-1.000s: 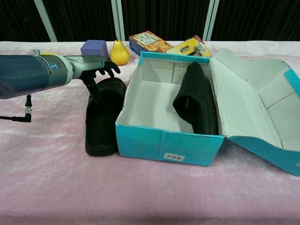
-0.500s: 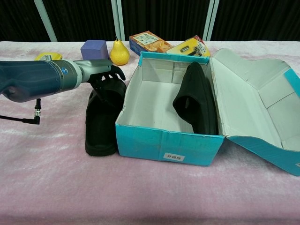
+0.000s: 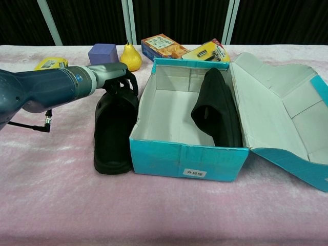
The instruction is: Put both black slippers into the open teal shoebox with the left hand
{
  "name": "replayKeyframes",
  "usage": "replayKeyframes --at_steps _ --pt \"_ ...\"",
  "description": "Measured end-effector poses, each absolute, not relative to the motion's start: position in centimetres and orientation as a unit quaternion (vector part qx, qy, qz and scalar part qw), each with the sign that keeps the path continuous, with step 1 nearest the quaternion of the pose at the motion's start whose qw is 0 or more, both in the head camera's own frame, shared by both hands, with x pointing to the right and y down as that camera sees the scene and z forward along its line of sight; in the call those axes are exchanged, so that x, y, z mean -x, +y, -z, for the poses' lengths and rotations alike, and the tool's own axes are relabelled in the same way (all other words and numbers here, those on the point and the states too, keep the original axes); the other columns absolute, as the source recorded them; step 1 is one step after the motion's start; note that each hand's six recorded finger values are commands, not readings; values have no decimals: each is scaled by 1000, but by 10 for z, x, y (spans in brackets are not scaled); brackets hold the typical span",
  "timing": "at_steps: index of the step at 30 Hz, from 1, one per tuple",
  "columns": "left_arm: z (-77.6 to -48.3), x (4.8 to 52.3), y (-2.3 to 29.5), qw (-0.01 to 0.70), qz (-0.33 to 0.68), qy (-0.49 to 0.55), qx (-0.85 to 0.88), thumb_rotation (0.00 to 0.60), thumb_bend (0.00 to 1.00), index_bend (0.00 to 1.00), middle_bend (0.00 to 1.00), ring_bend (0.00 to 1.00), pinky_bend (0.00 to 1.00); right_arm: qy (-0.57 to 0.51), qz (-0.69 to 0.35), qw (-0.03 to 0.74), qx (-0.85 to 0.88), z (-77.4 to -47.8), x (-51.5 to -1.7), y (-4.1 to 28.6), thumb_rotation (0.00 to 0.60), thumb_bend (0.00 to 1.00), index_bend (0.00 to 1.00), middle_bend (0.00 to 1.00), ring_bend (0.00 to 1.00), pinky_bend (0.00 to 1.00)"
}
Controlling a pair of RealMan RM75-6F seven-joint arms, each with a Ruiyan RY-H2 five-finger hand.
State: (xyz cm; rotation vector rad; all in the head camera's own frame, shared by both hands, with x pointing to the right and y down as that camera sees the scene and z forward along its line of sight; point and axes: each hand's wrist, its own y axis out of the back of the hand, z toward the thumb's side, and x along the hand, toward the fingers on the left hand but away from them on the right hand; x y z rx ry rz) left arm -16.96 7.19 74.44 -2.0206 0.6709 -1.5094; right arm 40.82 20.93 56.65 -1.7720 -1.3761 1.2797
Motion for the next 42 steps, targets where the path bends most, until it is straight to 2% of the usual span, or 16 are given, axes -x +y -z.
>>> replayKeyframes --at_steps 7,14,23,31,42 --pt "-720 184 65 264 514 291 763 600 265 418 487 438 438 -510 -474 276 663 -567 -406 207 600 225 0 24 0 91" --pt "-682 215 55 244 464 334 784 600 264 434 489 438 446 -505 -471 278 668 -569 -401 204 600 225 0 24 0 91" --pt "-652 220 48 213 390 397 803 600 264 431 477 432 446 -504 -471 278 668 -569 -401 205 600 224 0 24 0 91" --pt "-639 177 46 191 287 431 834 600 264 407 455 414 427 -506 -471 280 667 -566 -402 206 600 225 0 25 0 91" --pt "-657 102 43 220 237 416 850 600 263 406 458 409 392 -512 -475 278 659 -561 -408 209 600 225 0 24 0 91"
